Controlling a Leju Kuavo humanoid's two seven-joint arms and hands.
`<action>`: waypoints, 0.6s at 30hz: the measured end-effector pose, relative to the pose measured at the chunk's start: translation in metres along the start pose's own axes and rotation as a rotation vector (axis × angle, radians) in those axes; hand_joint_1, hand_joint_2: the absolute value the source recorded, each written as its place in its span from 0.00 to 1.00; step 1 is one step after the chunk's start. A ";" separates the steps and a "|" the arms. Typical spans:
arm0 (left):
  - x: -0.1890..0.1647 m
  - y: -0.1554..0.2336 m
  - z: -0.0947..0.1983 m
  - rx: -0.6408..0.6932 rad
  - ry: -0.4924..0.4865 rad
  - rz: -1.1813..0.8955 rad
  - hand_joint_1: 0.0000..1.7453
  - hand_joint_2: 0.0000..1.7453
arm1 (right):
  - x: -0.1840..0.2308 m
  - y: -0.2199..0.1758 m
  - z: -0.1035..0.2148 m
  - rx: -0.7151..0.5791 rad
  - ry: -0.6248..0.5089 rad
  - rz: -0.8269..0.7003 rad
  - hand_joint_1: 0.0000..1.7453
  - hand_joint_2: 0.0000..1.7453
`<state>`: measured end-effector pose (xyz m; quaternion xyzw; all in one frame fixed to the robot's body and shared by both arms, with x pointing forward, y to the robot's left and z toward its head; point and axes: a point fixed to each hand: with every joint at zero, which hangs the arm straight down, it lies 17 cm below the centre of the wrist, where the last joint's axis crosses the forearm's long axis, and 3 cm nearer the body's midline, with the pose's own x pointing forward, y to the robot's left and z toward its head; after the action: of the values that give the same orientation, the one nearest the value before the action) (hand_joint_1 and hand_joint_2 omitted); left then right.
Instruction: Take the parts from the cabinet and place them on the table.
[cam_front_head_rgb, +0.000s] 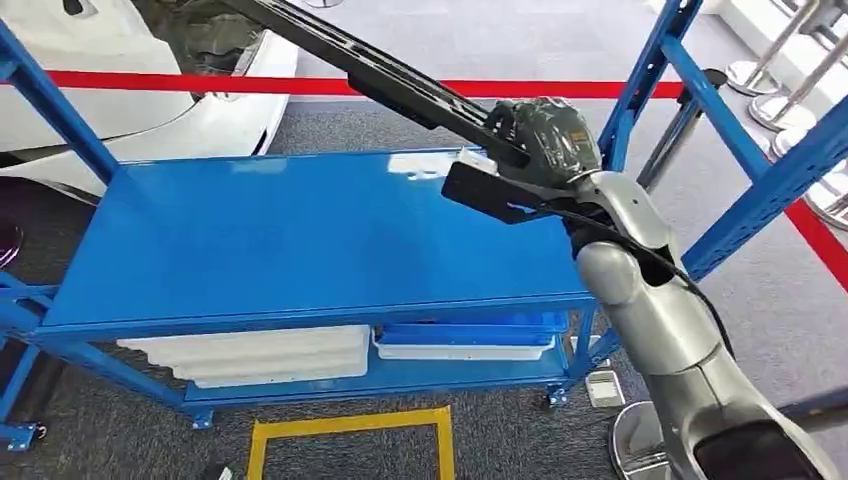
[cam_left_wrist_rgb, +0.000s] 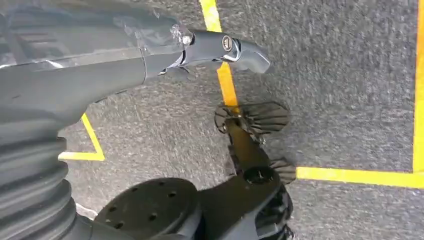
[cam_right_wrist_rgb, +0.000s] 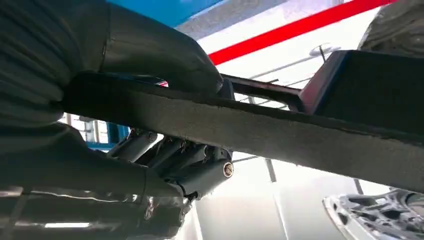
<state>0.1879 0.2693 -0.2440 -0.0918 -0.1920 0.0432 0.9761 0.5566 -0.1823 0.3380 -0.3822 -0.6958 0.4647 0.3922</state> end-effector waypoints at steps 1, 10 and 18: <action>0.000 0.000 0.000 0.000 0.000 0.000 0.00 1.00 | 0.000 0.002 0.000 0.008 -0.002 -0.003 0.98 1.00; 0.000 0.000 0.000 0.000 -0.001 0.003 0.00 1.00 | 0.013 -0.003 -0.003 0.014 -0.066 -0.038 0.98 1.00; -0.002 0.001 0.000 0.001 0.001 0.004 0.00 1.00 | 0.018 0.001 -0.004 0.020 -0.081 -0.066 0.98 1.00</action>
<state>0.1860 0.2704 -0.2446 -0.0916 -0.1912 0.0450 0.9762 0.5528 -0.1644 0.3420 -0.3360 -0.7185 0.4737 0.3826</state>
